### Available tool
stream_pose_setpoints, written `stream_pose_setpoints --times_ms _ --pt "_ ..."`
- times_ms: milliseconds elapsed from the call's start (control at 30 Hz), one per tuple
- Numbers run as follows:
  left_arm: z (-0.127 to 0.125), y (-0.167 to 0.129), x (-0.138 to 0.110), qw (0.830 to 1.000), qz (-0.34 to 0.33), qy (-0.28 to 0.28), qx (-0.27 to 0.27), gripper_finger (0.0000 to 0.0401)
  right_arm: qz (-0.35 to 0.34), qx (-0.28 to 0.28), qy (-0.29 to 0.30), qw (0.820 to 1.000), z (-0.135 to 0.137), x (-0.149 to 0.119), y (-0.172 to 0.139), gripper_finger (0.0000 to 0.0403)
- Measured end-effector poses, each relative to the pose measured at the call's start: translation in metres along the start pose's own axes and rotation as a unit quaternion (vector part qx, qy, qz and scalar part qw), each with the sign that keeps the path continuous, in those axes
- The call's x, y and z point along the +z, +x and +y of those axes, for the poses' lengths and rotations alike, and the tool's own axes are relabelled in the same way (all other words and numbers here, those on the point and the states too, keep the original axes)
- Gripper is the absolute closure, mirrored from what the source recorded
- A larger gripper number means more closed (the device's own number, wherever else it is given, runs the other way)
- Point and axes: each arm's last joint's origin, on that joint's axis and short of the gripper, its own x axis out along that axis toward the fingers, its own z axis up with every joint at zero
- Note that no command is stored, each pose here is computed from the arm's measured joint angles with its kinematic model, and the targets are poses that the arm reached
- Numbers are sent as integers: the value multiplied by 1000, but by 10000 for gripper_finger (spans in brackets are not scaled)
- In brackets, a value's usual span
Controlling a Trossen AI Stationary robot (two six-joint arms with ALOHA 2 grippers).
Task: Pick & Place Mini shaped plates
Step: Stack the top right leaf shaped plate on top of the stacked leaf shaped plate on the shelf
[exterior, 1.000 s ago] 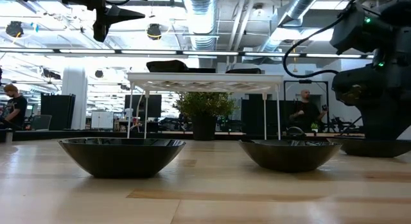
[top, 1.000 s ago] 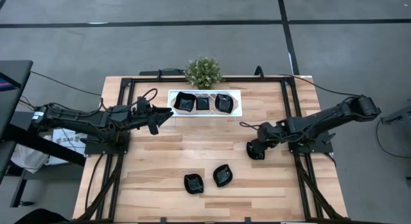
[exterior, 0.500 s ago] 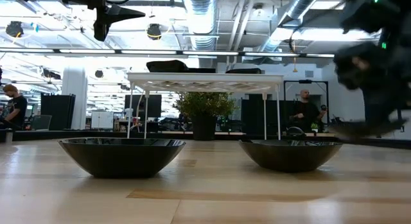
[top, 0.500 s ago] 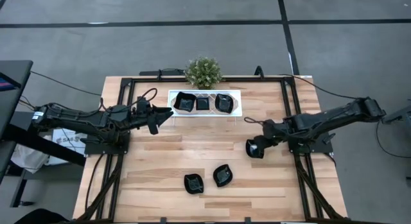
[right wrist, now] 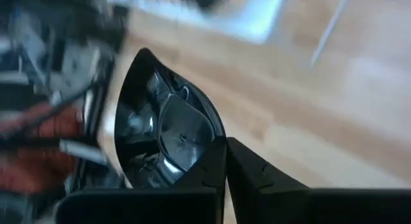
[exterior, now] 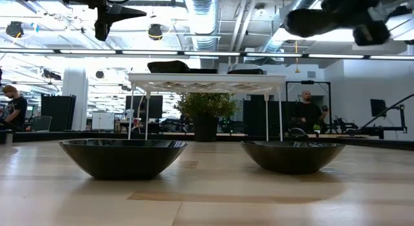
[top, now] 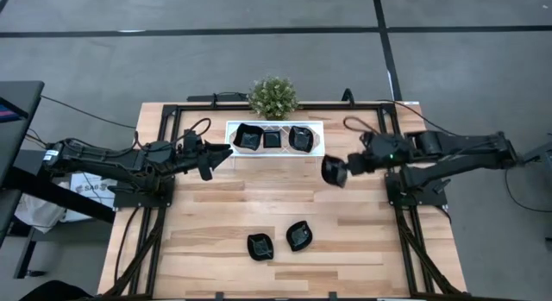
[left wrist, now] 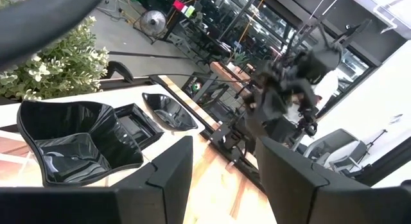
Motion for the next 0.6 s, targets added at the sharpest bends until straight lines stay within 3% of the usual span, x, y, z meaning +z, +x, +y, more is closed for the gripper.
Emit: stream_pose_setpoints --times_ms 333,600 --pt "0 0 0 1000 0 12 0 229 -58 -47 -75 994 32 65 21 402" --pt "0 0 0 1000 0 13 0 229 -16 -46 -125 991 33 132 45 402"
